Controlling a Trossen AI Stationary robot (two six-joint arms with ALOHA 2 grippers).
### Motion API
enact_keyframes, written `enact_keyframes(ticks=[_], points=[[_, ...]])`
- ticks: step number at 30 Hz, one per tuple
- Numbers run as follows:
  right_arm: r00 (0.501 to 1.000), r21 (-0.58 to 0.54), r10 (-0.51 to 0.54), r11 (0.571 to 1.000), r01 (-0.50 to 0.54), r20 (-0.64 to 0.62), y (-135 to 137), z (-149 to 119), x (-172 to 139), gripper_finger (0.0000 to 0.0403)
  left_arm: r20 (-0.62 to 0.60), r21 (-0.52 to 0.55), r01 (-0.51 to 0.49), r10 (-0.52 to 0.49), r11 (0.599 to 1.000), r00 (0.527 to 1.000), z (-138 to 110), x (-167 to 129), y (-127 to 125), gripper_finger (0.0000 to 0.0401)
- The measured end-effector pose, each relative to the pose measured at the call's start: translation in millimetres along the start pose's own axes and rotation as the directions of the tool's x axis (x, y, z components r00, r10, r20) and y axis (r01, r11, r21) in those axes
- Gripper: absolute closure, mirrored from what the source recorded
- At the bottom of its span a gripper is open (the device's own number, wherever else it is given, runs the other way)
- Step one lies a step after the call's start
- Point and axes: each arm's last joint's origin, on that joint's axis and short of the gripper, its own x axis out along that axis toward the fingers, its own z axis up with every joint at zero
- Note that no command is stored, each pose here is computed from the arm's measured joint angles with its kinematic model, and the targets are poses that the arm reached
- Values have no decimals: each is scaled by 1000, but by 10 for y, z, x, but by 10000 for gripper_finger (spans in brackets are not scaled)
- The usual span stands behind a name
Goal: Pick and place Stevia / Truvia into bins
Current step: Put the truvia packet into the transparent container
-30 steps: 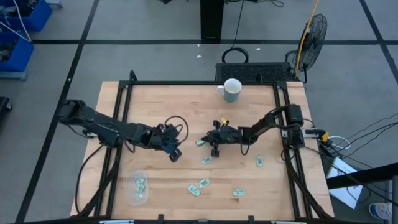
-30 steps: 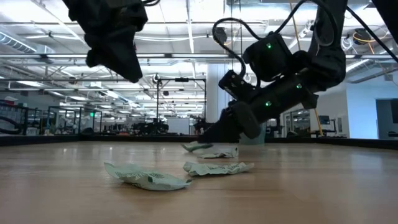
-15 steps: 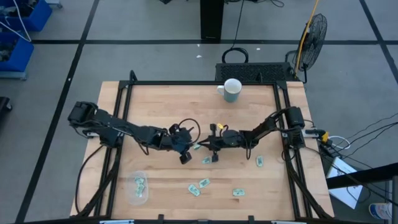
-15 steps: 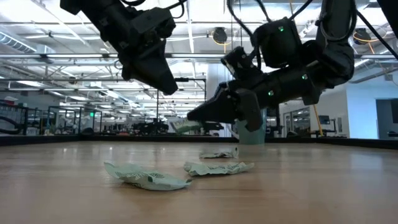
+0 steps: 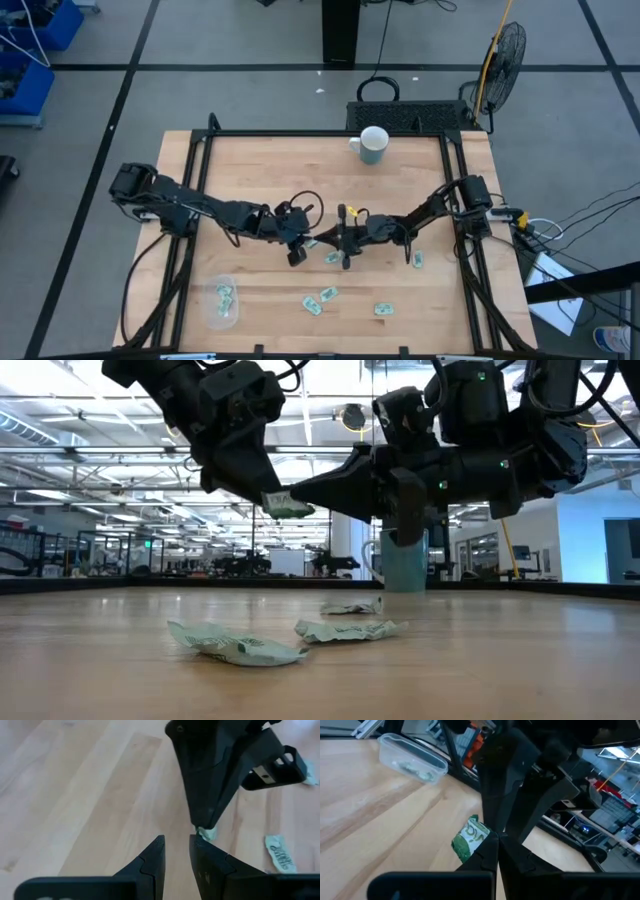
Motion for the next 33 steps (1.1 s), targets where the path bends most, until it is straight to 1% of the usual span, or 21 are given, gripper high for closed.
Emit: enact_keyframes(ticks=[3,8,11,16,19,29,30,33], points=[[1000,5,4,1000,-4,-8,2,-7,0,403,12,0,9,-9,1000,1000,12,0,-7,308],[996,-3,50,999,-50,-74,61,-63,-6,403,25,1,14,-14,1000,1000,25,-3,-13,308],[995,-6,54,998,-55,-87,67,-75,-7,403,32,-1,18,-18,1000,999,32,-3,-16,308],[1000,-1,15,1000,-15,-18,29,-8,-3,403,35,-10,20,-19,1000,999,36,-6,-17,308],[1000,0,4,1000,-4,1,23,3,-4,403,38,-11,21,-21,1000,999,39,-11,-18,308],[999,-9,16,1000,-16,-30,26,-24,1,403,35,-9,20,-19,1000,999,35,-4,-18,308],[1000,-9,9,1000,-10,-30,22,-22,1,403,35,-10,20,-19,1000,999,35,-4,-18,308],[997,-21,-56,998,56,-44,0,-12,0,403,29,-12,35,-34,999,999,36,-4,-21,308]])
